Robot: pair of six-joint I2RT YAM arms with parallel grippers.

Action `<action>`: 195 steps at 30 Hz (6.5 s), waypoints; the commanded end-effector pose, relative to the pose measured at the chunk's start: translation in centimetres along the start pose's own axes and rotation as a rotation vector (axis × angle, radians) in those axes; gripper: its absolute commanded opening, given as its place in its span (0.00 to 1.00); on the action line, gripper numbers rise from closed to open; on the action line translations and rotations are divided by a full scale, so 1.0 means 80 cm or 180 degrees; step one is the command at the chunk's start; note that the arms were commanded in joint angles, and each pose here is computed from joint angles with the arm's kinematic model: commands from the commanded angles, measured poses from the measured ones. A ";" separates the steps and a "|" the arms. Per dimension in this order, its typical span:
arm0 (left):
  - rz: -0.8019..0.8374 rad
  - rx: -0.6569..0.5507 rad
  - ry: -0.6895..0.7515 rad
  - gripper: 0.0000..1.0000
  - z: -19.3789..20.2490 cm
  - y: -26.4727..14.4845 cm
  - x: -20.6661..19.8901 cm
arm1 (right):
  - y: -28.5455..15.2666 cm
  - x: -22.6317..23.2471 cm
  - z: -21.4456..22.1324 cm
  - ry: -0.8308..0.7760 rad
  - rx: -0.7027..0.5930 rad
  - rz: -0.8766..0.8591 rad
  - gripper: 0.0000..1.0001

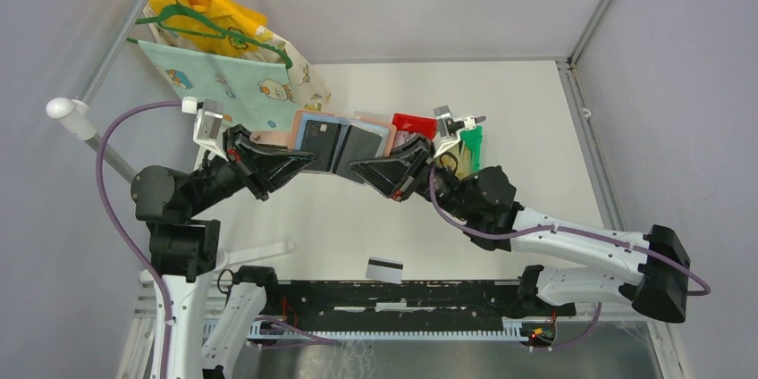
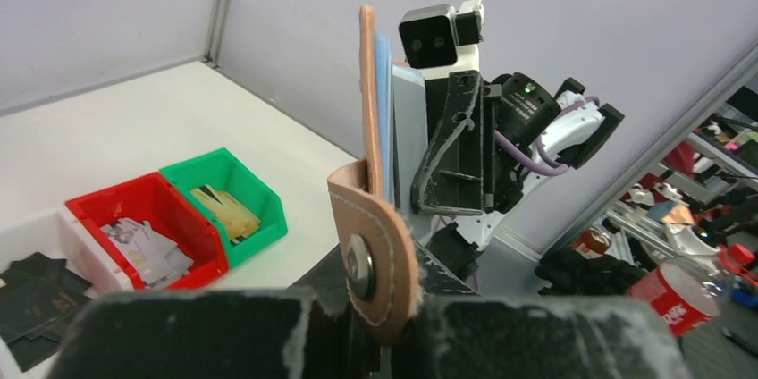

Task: Take the credit cards out of the card holder
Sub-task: Remove the credit card from the card holder.

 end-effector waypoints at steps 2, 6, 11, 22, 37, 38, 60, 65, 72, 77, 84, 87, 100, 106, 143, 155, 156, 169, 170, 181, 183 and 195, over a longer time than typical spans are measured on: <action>0.0116 0.0003 0.0202 0.02 -0.013 0.002 -0.015 | -0.010 0.031 -0.026 0.0032 -0.0252 -0.0330 0.23; 0.0159 0.0230 0.0289 0.02 -0.004 0.001 -0.014 | -0.017 0.018 -0.031 -0.0078 -0.0242 -0.0204 0.61; 0.0231 0.0437 0.0326 0.02 0.005 -0.001 -0.015 | -0.017 0.007 -0.044 -0.0192 -0.0149 -0.0205 0.80; 0.0462 0.1040 0.0369 0.03 0.039 -0.013 -0.010 | -0.012 -0.027 -0.070 -0.1429 0.0540 -0.0310 0.96; 0.0556 0.1327 0.0380 0.03 0.072 -0.026 0.005 | 0.018 0.008 -0.041 -0.1438 0.1250 -0.1473 0.89; 0.0559 0.1327 0.0380 0.03 0.072 -0.026 0.004 | 0.019 0.009 -0.038 -0.1421 0.1261 -0.1508 0.89; 0.0675 0.1348 0.0336 0.55 0.073 -0.027 -0.002 | 0.042 0.023 0.001 -0.1027 0.1421 -0.1664 0.00; 0.0662 0.1364 0.0275 0.52 0.074 -0.026 0.003 | 0.043 0.034 0.008 -0.1000 0.1435 -0.1773 0.00; 0.0621 0.1363 0.0281 0.27 0.072 -0.023 0.008 | 0.046 0.040 0.011 -0.1007 0.1454 -0.1782 0.00; 0.0622 0.1356 0.0284 0.05 0.068 -0.022 0.005 | 0.048 0.041 0.003 -0.1026 0.1386 -0.1712 0.00; 0.0335 0.1312 0.0134 0.02 0.062 -0.015 0.023 | 0.047 0.025 -0.043 -0.0876 0.1008 -0.1349 0.69; 0.0062 0.1209 0.0015 0.02 0.055 -0.008 0.039 | 0.036 0.008 -0.075 -0.0861 0.0690 -0.0909 0.72; -0.0392 0.1008 -0.0287 0.02 0.035 0.005 0.063 | -0.005 0.007 -0.023 0.0109 0.0649 -0.1177 0.58; -0.0315 0.0989 -0.0294 0.02 0.030 0.006 0.053 | 0.003 -0.003 0.012 0.0298 0.0788 -0.1167 0.54; -0.0087 0.0886 -0.0481 0.02 0.032 0.002 0.024 | 0.037 -0.011 0.020 0.0571 0.0669 -0.1130 0.44; -0.0076 0.0963 -0.0604 0.19 0.037 0.003 0.030 | 0.036 -0.005 0.011 0.0634 0.0520 -0.1223 0.02; -0.0026 0.0979 -0.0641 0.20 0.037 0.003 0.027 | 0.034 -0.004 0.010 0.0633 0.0512 -0.1240 0.00; 0.0169 0.0906 -0.0657 0.10 0.016 0.010 0.008 | 0.001 0.010 0.007 0.0543 0.0387 -0.1422 0.02; 0.0174 0.0903 -0.0647 0.08 0.016 0.010 0.007 | 0.001 0.010 0.007 0.0543 0.0380 -0.1422 0.02; 0.0126 0.0833 -0.0606 0.02 0.014 0.011 0.008 | -0.007 0.009 0.007 0.0521 0.0336 -0.1378 0.12; 0.0100 0.0821 -0.0613 0.02 0.014 0.011 0.011 | -0.003 0.008 0.005 0.0536 0.0311 -0.1368 0.20; 0.0079 0.0810 -0.0580 0.02 0.015 0.010 0.013 | 0.018 0.017 0.001 0.0637 0.0258 -0.1439 0.11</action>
Point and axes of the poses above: each gripper's point midway between its finger pads, its own y axis out along the fingers, its own x axis along the line the jaws close on, z = x × y, the point moved 2 cm from there along -y, back along the fingers, and after that the axes turned 9 degrees about -y, right-handed, at the moved point
